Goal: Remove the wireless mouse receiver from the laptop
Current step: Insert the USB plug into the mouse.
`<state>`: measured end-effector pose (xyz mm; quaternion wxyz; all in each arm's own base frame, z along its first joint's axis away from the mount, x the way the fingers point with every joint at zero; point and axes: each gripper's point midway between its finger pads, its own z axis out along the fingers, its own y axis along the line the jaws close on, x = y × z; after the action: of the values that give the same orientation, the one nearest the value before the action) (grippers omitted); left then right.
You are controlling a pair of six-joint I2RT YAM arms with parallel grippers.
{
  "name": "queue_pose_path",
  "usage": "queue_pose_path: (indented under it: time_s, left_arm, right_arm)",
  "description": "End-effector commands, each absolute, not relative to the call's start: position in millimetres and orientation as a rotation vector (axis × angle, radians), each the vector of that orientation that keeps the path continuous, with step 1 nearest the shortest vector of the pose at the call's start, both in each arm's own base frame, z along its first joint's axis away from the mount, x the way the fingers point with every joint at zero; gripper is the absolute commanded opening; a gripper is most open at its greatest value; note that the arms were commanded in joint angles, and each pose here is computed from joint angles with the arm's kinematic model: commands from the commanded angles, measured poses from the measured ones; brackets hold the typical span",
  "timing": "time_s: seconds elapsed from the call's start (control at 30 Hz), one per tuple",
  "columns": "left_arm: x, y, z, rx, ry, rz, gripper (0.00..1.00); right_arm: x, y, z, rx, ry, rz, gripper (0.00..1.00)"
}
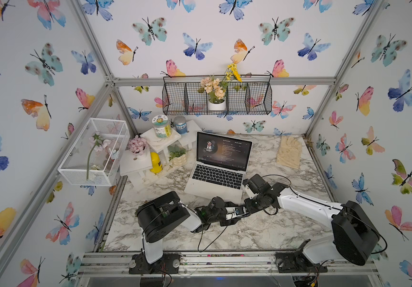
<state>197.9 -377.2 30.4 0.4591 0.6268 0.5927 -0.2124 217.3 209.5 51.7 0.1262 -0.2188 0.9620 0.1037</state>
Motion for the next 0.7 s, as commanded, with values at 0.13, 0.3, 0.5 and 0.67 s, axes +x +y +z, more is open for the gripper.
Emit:
queue_pose_path:
  time_s: [0.13, 0.3, 0.5, 0.67]
  left_arm:
    - [180.6, -363.2, -7.5, 1.672, 1.547, -0.533, 0.0]
    - [180.6, -363.5, -8.6, 1.676, 1.552, -0.534, 0.0]
    - [180.2, -363.9, -9.6, 1.675, 1.556, -0.539, 0.0]
    - [179.1, -364.4, -10.3, 1.675, 1.557, -0.553, 0.0]
  right_arm:
    - [222.9, 216.2, 52.2, -0.607, 2.766, 0.321, 0.19]
    - [223.7, 219.0, 54.7, -0.6, 2.762, 0.339, 0.3]
    - [223.6, 216.5, 57.8, -0.589, 2.761, 0.326, 0.42]
    - [223.2, 217.9, 64.0, -0.575, 2.744, 0.355, 0.47]
